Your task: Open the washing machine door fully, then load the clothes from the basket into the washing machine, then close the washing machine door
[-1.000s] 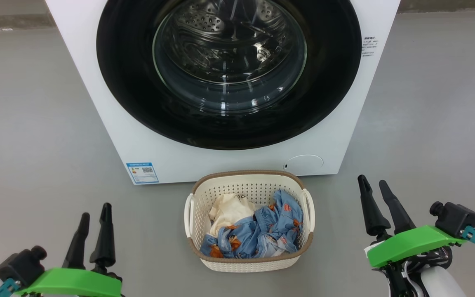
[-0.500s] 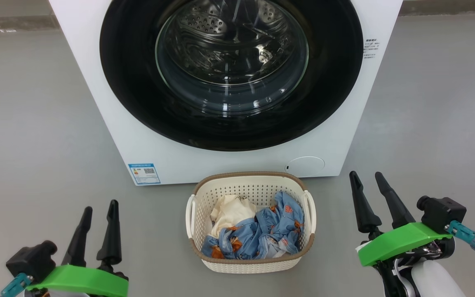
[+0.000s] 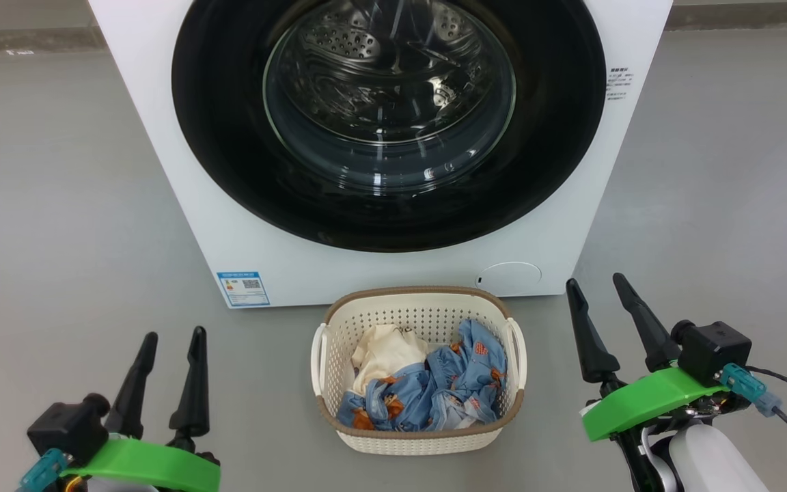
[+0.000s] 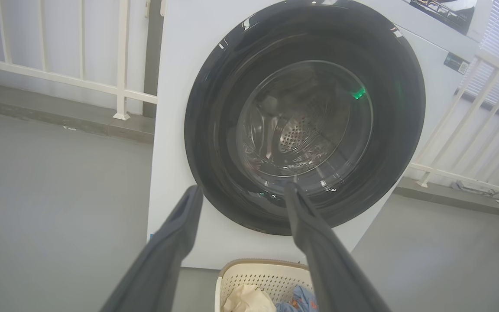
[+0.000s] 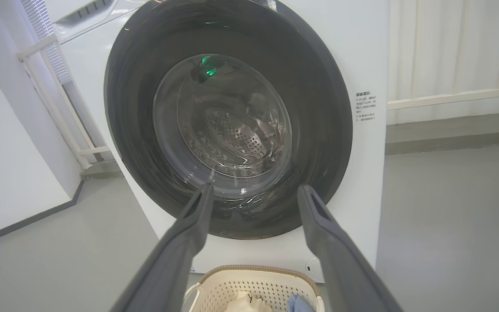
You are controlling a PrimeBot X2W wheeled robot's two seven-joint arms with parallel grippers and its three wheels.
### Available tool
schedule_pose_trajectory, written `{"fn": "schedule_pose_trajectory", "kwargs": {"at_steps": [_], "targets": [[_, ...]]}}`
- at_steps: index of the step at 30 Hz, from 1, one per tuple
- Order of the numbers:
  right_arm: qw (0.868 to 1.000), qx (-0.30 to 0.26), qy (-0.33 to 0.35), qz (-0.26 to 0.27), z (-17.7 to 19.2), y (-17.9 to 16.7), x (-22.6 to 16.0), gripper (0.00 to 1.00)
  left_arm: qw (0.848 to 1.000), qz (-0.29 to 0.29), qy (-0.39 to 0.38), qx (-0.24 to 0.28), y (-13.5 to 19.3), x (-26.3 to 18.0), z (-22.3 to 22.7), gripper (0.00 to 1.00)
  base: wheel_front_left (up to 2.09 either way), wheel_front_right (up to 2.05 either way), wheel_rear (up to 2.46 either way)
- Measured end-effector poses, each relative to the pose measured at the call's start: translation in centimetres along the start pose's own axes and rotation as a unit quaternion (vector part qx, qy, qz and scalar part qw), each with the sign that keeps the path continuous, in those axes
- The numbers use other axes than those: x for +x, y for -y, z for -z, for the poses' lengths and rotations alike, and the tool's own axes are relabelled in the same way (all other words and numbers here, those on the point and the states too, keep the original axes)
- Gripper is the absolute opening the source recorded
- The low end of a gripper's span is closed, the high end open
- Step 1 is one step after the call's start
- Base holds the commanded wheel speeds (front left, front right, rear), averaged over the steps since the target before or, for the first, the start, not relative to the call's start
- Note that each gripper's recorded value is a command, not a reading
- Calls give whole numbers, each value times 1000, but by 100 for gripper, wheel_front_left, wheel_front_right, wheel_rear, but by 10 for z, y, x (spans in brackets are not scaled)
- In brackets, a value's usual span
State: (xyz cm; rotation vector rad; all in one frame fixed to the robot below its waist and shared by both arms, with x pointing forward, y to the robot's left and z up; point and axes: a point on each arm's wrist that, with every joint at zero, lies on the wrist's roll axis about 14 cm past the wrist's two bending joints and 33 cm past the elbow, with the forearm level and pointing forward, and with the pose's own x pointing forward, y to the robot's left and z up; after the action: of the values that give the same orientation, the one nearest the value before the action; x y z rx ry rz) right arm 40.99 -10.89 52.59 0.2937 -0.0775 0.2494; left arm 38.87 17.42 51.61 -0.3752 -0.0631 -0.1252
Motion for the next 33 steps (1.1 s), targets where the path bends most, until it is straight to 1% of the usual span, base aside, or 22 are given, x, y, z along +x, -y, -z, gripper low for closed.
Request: {"fn": "schedule_pose_trajectory", "kwargs": {"at_steps": [9,33], "targets": [[999,-40,12,-19,-6,-9,3,100,999,10,8,38,2,-1,-4,100,0,0,0],[999,-40,12,-17,-6,-8,3,100,999,11,11,43,3,-1,-6,100,0,0,0]]}}
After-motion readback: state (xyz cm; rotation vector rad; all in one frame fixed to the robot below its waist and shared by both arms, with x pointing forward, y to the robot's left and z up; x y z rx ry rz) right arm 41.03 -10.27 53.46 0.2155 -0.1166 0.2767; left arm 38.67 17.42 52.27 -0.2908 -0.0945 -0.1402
